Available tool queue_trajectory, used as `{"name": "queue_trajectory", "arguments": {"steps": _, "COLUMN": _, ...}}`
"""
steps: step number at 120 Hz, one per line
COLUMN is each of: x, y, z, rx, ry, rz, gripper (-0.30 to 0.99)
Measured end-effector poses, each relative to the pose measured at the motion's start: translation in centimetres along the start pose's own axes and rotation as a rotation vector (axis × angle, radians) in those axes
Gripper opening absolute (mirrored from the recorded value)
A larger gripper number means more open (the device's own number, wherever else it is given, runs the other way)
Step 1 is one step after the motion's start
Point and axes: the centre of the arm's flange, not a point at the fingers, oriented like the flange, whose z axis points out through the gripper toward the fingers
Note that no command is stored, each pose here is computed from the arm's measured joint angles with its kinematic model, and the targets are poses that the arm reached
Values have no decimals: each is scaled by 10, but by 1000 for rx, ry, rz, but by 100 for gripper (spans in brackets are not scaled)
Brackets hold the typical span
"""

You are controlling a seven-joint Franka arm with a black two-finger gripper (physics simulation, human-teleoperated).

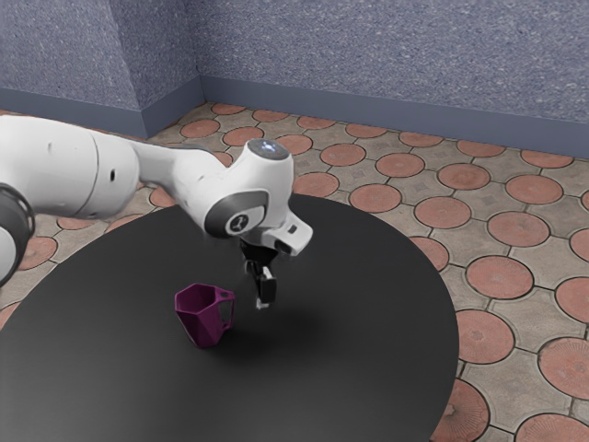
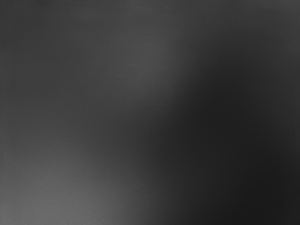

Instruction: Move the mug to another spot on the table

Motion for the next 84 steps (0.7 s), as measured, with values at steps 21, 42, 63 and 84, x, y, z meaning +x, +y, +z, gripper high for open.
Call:
{"name": "queue_trajectory", "arguments": {"steps": 21, "x": -17, "y": -3, "z": -62, "rx": -26, "ry": 77, "rz": -48, "gripper": 69}}
{"name": "queue_trajectory", "arguments": {"steps": 42, "x": -43, "y": 2, "z": -108, "rx": -71, "ry": 119, "rz": -84, "gripper": 69}}
{"name": "queue_trajectory", "arguments": {"steps": 63, "x": -84, "y": -8, "z": -188, "rx": -87, "ry": 193, "rz": -164, "gripper": 69}}
{"name": "queue_trajectory", "arguments": {"steps": 84, "x": -104, "y": -26, "z": -265, "rx": -103, "ry": 241, "rz": -226, "gripper": 69}}
